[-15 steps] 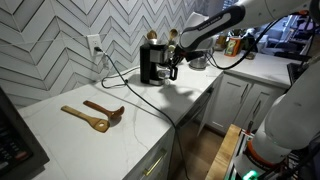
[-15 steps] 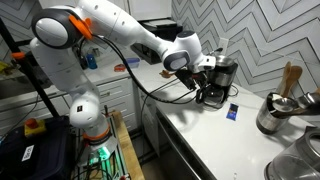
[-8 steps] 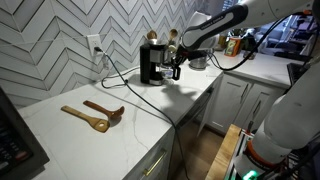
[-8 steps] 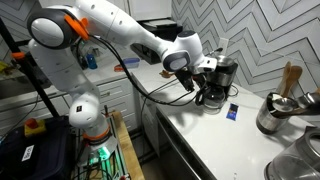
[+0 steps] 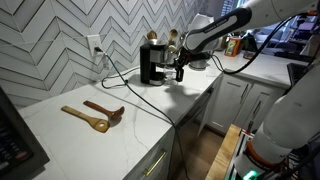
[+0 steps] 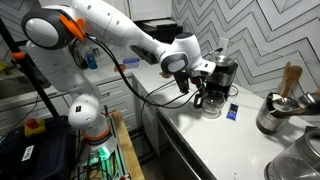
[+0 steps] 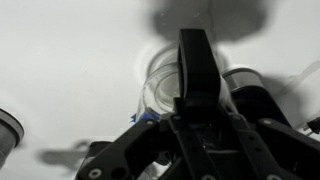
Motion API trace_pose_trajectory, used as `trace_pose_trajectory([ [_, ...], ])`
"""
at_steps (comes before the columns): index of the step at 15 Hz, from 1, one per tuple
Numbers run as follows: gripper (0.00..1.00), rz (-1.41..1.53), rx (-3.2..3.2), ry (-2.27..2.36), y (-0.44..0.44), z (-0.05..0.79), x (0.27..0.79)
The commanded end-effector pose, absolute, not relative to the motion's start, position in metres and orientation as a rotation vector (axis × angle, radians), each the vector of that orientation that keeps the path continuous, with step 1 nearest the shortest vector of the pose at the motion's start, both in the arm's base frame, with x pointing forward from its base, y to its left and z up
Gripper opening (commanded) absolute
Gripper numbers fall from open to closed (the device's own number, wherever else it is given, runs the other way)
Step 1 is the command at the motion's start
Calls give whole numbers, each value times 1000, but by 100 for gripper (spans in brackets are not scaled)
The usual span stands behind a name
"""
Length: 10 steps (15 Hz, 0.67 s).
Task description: Take the coffee pot off of the coffee maker
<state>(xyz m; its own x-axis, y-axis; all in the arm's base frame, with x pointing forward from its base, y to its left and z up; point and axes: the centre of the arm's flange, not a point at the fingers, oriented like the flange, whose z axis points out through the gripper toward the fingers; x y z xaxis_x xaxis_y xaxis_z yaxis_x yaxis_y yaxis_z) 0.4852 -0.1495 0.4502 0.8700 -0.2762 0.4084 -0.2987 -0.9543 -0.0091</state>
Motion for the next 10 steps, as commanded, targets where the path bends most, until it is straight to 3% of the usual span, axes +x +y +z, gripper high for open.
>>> trace_pose_trajectory([
  [1, 8, 623, 2952, -537, -152, 448, 464],
  [10, 8, 606, 2915, -641, -167, 444, 444],
])
